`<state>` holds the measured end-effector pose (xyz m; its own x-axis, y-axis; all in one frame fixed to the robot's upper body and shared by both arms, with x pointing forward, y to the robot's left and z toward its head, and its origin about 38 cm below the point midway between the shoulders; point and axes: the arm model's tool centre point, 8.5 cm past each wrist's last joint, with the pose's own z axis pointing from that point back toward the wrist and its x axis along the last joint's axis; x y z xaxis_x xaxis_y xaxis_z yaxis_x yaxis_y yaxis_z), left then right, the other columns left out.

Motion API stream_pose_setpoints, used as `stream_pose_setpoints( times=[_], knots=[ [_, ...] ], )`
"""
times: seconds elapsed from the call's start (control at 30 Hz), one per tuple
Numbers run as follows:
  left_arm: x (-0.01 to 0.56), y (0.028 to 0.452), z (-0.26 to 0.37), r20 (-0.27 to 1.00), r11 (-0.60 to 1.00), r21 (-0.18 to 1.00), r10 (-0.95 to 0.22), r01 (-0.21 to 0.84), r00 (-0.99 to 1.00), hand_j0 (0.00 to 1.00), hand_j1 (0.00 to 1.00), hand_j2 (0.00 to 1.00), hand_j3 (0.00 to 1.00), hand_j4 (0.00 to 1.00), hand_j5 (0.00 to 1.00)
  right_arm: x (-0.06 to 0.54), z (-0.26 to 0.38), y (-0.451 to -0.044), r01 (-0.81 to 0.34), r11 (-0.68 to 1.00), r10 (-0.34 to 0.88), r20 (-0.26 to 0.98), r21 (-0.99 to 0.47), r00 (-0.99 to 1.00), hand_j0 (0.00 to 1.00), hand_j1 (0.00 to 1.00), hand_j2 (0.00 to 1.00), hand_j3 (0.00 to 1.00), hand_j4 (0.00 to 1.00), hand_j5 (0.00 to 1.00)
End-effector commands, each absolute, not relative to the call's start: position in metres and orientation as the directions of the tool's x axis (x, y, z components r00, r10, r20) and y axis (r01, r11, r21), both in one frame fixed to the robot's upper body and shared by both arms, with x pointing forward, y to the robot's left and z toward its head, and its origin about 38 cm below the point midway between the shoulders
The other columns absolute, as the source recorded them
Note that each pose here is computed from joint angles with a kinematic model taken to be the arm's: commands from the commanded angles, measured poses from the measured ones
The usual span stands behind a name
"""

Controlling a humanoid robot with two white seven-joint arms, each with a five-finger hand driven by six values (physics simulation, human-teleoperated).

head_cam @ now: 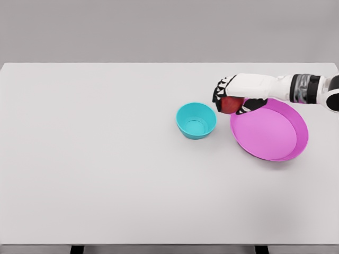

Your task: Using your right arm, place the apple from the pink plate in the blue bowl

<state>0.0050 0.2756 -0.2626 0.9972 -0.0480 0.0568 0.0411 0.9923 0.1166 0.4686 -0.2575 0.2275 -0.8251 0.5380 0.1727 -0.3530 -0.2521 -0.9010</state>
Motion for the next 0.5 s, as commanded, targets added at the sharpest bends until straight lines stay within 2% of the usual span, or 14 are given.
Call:
stream_pose_setpoints(
  times=[0.0, 0.47],
  knots=[
    [0.005, 0.276, -0.263, 0.057, 0.992, 0.116, -0.047, 0.040, 0.997, 1.00, 1.00, 1.00, 1.00, 1.00, 1.00, 0.469, 0.227, -0.243, -0.348, -0.238, 0.514, 0.187, -0.907, -0.837, 0.43, 0.43, 0.43, 0.43, 0.43, 0.43],
    [0.005, 0.276, -0.263, 0.057, 0.992, 0.116, -0.047, 0.040, 0.997, 1.00, 1.00, 1.00, 1.00, 1.00, 1.00, 0.466, 0.220, -0.190, -0.317, -0.239, 0.427, 0.194, -0.918, -0.883, 0.44, 0.44, 0.44, 0.44, 0.44, 0.44]
  ],
)
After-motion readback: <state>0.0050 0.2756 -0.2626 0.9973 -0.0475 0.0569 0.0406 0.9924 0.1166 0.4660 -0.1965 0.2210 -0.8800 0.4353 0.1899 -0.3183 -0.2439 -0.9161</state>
